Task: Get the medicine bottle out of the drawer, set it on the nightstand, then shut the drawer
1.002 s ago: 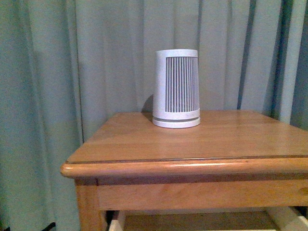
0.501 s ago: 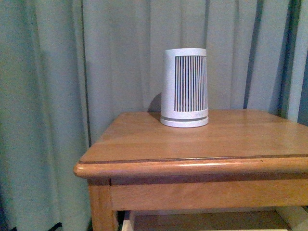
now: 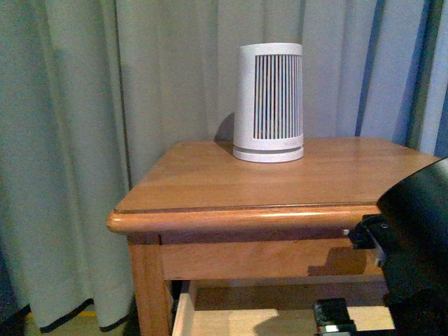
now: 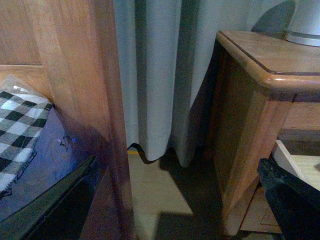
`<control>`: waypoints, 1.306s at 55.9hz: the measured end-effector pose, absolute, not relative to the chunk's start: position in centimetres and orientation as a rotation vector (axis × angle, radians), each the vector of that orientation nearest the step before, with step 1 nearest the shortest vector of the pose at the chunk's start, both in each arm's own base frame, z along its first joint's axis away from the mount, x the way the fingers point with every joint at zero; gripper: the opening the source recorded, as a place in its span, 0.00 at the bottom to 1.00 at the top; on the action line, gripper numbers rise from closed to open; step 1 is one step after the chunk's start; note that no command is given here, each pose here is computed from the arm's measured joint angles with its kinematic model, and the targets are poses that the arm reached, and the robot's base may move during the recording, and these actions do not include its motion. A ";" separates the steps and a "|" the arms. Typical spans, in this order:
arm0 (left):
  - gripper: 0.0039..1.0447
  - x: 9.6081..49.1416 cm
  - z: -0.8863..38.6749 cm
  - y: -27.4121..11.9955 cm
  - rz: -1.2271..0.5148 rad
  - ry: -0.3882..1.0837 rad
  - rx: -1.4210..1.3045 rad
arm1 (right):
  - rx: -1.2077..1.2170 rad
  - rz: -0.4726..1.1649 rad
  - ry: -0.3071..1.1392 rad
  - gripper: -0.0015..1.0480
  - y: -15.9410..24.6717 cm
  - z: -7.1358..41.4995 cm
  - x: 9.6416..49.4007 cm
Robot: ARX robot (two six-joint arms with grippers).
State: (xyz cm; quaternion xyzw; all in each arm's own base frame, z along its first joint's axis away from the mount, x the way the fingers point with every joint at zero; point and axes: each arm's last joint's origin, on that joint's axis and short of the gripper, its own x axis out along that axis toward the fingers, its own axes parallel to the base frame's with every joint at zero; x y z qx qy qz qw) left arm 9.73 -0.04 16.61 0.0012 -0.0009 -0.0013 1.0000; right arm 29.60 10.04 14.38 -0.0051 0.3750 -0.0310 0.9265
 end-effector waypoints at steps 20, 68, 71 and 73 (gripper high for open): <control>0.94 9.7 16.6 0.0 -0.003 -0.002 0.002 | 0.009 -0.085 0.821 0.93 13.4 10.4 32.2; 0.94 9.7 16.6 0.0 -0.003 -0.002 0.002 | 0.055 -0.094 0.854 0.45 15.4 8.0 33.1; 0.94 9.7 16.6 0.0 -0.003 -0.002 0.002 | 0.053 -0.098 0.855 0.37 15.3 8.2 33.1; 0.94 9.7 16.6 0.0 -0.003 -0.002 0.002 | 0.050 -0.103 0.856 0.32 15.2 8.3 33.1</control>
